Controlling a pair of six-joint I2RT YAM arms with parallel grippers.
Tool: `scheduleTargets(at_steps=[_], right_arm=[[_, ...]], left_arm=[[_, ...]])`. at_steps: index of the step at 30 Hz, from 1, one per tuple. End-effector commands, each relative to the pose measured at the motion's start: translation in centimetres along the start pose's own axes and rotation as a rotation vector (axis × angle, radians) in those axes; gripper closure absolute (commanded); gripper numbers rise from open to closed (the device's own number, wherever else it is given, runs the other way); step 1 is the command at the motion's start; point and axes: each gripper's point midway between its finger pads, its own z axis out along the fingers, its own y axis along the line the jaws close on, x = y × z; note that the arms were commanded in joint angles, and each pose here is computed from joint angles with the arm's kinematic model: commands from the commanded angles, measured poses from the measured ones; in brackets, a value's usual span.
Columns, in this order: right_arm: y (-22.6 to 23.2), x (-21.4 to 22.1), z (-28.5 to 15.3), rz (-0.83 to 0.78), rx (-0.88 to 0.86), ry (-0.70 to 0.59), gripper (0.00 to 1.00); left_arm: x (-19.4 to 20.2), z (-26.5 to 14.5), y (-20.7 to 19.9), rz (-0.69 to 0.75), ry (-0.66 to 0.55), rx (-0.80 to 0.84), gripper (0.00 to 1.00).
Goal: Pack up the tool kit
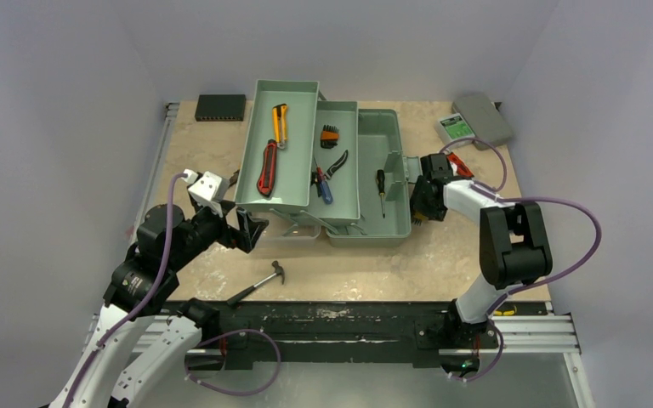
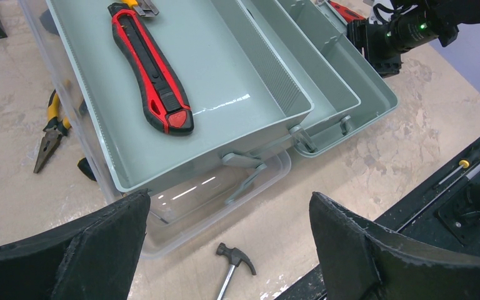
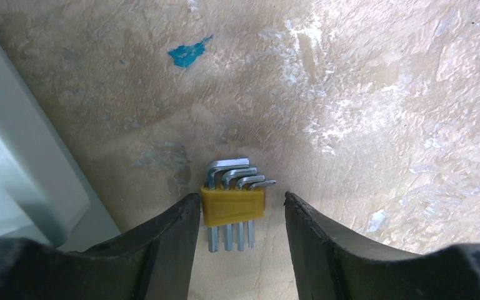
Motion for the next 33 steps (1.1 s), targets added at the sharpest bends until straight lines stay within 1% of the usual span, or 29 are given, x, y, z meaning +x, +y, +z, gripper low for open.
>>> scheduleTargets(at_steps=[1, 2, 5, 8, 12, 17, 25, 26, 27, 28, 29, 30, 31, 33], right_arm=[[-2.9, 1.8, 0.6, -0.044, 0.156, 0.074, 0.49], [-3.0, 1.8, 0.5, -0.045, 0.160, 0.078, 0.51], [-2.9, 1.6, 0.1, -0.044, 0.152, 0.069, 0.54], [-3.1, 1.4, -0.3, -0.048, 0.152, 0.058, 0.63], [-3.0, 1.3, -0.6, -0.041, 0.145, 0.047, 0.70], [-2.8, 0.4, -1.6, -0.012, 0.122, 0.009, 0.71], [-3.0, -2.2, -5.5, 0.036, 0.078, -0.099, 0.71], [-3.1, -2.3, -5.8, 0.041, 0.076, -0.105, 0.69], [-3.1, -2.4, -6.0, 0.038, 0.071, -0.110, 0.65], [-3.2, -2.5, -6.0, 0.035, 0.067, -0.108, 0.56], [-3.2, -2.4, -6.0, 0.028, 0.066, -0.100, 0.44], [-3.3, -2.2, -5.8, 0.022, 0.072, -0.089, 0.36], [-3.3, -2.0, -5.5, 0.017, 0.077, -0.077, 0.32], [-3.2, -1.5, -4.8, 0.014, 0.076, -0.054, 0.31]], left_arm=[[-1.0, -0.2, 0.1, 0.022, -0.039, -0.005, 0.05], [-1.0, -0.3, 0.1, 0.022, -0.039, -0.005, 0.05], [-1.0, -0.3, 0.1, 0.022, -0.041, -0.006, 0.05], [-1.0, -0.3, 0.0, 0.022, -0.041, -0.004, 0.05], [-0.9, -0.3, 0.0, 0.022, -0.038, -0.004, 0.05], [-1.0, -0.3, 0.1, 0.022, -0.039, -0.006, 0.05], [-0.9, -0.2, 0.1, 0.022, -0.036, -0.007, 0.05], [-0.9, -0.2, 0.1, 0.022, -0.037, -0.006, 0.05], [-1.0, -0.2, 0.1, 0.022, -0.037, -0.006, 0.05], [-0.9, -0.3, 0.1, 0.022, -0.037, -0.006, 0.05], [-1.0, -0.3, 0.1, 0.022, -0.038, -0.005, 0.05], [-1.0, -0.3, 0.1, 0.022, -0.039, -0.006, 0.05], [-1.0, -0.3, 0.0, 0.022, -0.038, -0.004, 0.05], [-0.9, -0.3, 0.0, 0.022, -0.038, -0.005, 0.05]])
